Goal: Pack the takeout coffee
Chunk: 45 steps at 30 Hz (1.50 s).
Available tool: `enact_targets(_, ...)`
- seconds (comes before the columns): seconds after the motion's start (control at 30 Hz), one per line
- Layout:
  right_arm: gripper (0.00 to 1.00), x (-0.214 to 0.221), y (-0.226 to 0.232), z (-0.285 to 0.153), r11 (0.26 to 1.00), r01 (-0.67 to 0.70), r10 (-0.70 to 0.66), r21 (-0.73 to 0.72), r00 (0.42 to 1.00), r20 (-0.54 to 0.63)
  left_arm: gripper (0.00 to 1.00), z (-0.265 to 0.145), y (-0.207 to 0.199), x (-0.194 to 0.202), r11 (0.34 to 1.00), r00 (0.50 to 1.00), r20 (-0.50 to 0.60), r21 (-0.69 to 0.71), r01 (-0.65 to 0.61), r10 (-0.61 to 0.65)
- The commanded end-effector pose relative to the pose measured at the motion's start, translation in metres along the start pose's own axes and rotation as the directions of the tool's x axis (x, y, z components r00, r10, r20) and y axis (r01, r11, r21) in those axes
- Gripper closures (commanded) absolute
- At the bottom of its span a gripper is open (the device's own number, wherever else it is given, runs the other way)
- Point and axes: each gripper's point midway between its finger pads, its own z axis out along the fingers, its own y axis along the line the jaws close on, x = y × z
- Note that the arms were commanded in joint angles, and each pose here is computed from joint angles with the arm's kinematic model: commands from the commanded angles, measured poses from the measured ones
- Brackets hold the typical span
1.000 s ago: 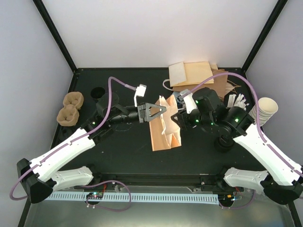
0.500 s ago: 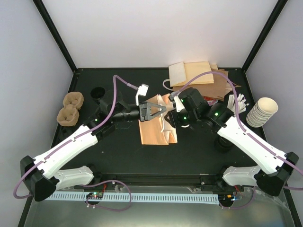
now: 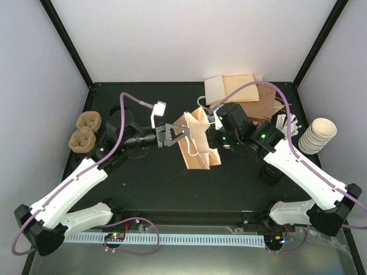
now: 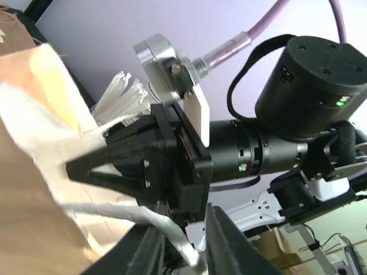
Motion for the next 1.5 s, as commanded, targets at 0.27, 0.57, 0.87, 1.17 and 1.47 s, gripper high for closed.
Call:
enact_targets(0.27, 0.99, -0.024, -0.007, -0.018, 0.996, 0.045, -0.051, 0.074, 0.996, 0.079, 0.25, -0.036, 0.013, 0.044, 0.998, 0.999, -0.048, -0.07, 0.002, -0.005)
enact_targets(0.57, 0.99, -0.029, 0.006, -0.021, 1.0, 0.018, -0.018, -0.001, 0.995, 0.099, 0.24, -0.012, 0.024, 0.052, 0.982, 1.0, -0.019, -0.188, -0.009, 0.006)
enact_targets(0.87, 0.98, -0.023, 0.006, -0.02, 1.0, 0.001, 0.0, -0.009, 0.996, 0.094, 0.21, 0.018, 0.052, 0.041, 0.894, 1.0, 0.012, -0.449, -0.014, 0.021)
enact_targets(1.17, 0.98, -0.025, -0.003, -0.021, 0.999, -0.027, 0.024, 0.028, 0.992, 0.121, 0.21, 0.038, 0.036, 0.05, 0.922, 0.999, -0.002, -0.385, -0.048, 0.052)
enact_targets(1.47, 0.97, -0.032, -0.001, -0.022, 0.999, -0.049, 0.046, 0.019, 0.988, 0.148, 0.22, 0.003, 0.054, 0.071, 0.941, 0.988, 0.154, -0.337, 0.02, 0.034)
